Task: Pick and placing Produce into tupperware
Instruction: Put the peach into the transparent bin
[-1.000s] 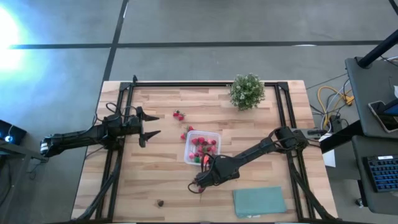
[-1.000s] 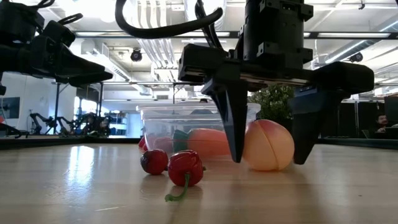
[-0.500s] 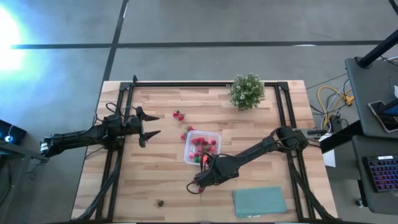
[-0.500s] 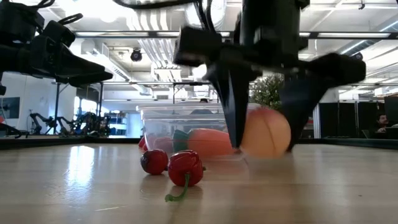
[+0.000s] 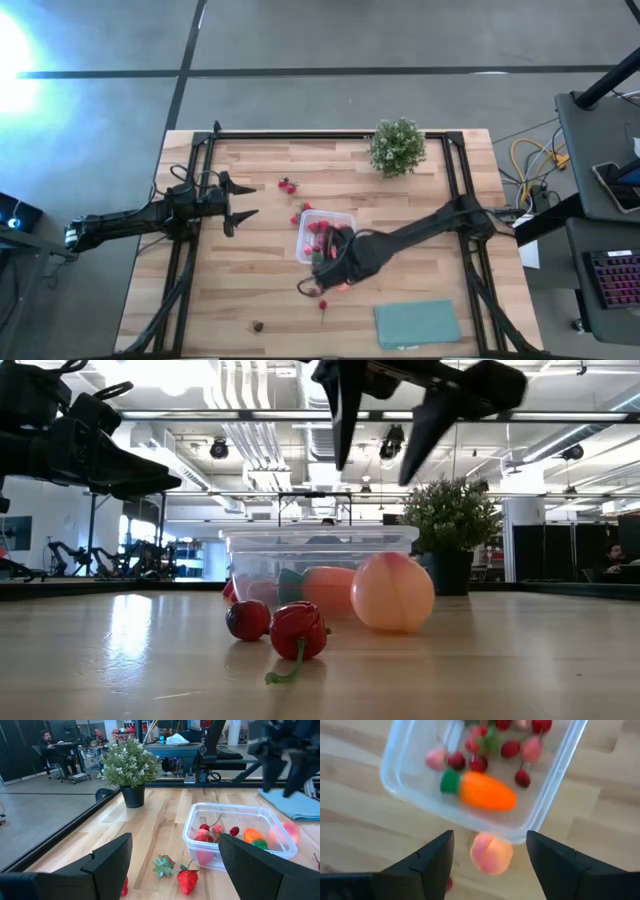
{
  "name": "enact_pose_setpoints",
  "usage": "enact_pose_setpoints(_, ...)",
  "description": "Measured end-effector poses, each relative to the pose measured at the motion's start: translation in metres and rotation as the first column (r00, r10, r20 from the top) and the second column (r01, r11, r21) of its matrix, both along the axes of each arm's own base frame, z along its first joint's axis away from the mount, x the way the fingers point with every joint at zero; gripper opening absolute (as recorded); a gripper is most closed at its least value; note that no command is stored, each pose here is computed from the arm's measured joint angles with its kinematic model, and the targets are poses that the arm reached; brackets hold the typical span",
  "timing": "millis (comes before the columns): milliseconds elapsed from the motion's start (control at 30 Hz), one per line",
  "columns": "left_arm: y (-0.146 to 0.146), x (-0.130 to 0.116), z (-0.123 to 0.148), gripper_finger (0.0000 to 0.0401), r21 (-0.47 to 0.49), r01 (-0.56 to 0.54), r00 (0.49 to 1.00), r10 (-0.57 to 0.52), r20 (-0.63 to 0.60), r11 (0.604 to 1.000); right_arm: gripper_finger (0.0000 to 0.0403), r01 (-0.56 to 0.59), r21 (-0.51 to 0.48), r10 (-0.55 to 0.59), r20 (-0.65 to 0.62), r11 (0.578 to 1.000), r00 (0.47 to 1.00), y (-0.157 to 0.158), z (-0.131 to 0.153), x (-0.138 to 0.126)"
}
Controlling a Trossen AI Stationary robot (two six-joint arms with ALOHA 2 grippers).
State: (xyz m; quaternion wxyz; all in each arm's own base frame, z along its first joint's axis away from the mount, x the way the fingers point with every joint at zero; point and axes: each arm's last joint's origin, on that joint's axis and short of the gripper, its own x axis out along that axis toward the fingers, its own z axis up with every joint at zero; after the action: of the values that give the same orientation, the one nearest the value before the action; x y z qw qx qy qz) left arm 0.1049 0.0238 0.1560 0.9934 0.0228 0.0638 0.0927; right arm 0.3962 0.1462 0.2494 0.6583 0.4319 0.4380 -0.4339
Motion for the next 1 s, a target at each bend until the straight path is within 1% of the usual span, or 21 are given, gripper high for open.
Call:
enact_pose_setpoints(133,0.0,0.0,0.0,0.0283,0.0,0.0,1.0,0.0,0.0,1.0,0.0236,-0.063,0.035,0.063,-0.017,0.997,0.998,-0.017,0.01,0.007)
enact_pose_setpoints(267,0.0,0.0,0.0,0.0283,0.0,-0.001,1.0,0.001,0.0,1.0,0.0239,-0.114,0.122,0.119,-0.028,0.986,0.993,-0.021,0.002,0.011)
enact_pose_setpoints(467,0.0,0.0,0.0,0.0283,0.0,0.0,1.0,0.0,0.0,1.0,0.0279,-0.126,0.217,0.135,-0.028,0.968,0.99,-0.009,-0.008,0.01)
enact_pose_setpoints(600,0.0,0.0,0.0,0.0283,0.0,0.0,1.0,0.0,0.0,1.0,0.031,-0.102,0.234,0.113,-0.034,0.967,0.993,0.0,-0.01,0.007)
enact_pose_setpoints(733,0.0,0.0,0.0,0.0283,0.0,-0.001,1.0,0.001,0.0,1.0,0.0332,-0.074,0.249,0.08,-0.015,0.966,0.997,0.005,-0.015,0.007)
enact_pose_setpoints(900,0.0,0.0,0.0,0.0283,0.0,-0.001,1.0,0.001,0.0,1.0,0.0344,-0.035,0.282,0.026,0.035,0.959,0.999,0.012,-0.035,0.009)
enact_pose_setpoints(1000,0.0,0.0,0.0,0.0283,0.0,0.0,1.0,0.0,0.0,1.0,0.0345,0.017,0.286,-0.021,0.012,0.958,1.0,0.011,-0.047,0.005)
